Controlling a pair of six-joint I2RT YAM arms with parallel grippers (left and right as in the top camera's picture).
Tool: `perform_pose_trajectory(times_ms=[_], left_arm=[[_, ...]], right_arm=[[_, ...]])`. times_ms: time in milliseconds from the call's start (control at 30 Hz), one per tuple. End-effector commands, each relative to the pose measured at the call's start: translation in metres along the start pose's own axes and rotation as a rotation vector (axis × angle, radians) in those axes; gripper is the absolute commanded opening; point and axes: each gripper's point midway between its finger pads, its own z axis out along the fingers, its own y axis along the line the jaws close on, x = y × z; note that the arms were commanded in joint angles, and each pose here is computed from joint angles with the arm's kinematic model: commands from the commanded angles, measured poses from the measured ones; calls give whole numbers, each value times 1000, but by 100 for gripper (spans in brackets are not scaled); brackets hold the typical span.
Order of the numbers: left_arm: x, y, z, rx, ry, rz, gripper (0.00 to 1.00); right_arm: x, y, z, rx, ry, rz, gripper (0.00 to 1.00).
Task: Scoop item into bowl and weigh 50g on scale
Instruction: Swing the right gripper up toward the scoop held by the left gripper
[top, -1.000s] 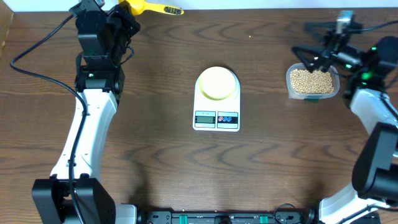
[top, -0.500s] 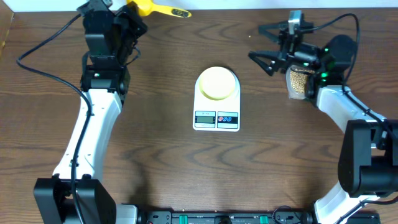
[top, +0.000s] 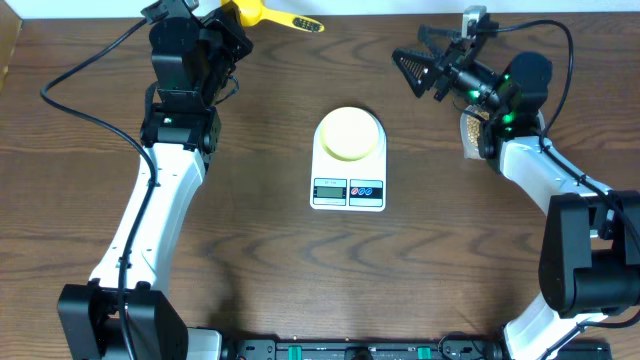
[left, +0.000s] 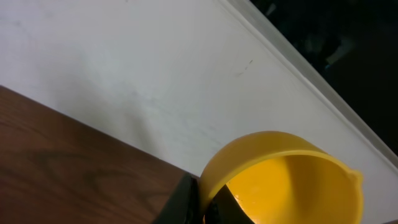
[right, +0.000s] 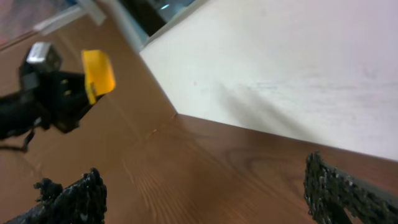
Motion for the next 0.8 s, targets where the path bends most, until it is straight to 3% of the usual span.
perform_pose_trajectory(times_ms=[0, 233, 467, 767], left_arm=[[-9, -7, 2, 16, -27, 12, 8], [-10, -8, 1, 22, -31, -40, 8], [3, -22, 2, 50, -5, -65, 8], [31, -53, 2, 108, 49, -52, 8]], right_arm=[[-30, 9, 11, -23, -48, -13, 99], [-47, 8, 36, -101, 32, 1, 99], [-30, 9, 58, -125, 68, 265, 99], [-27, 65, 82, -268, 49, 183, 99]])
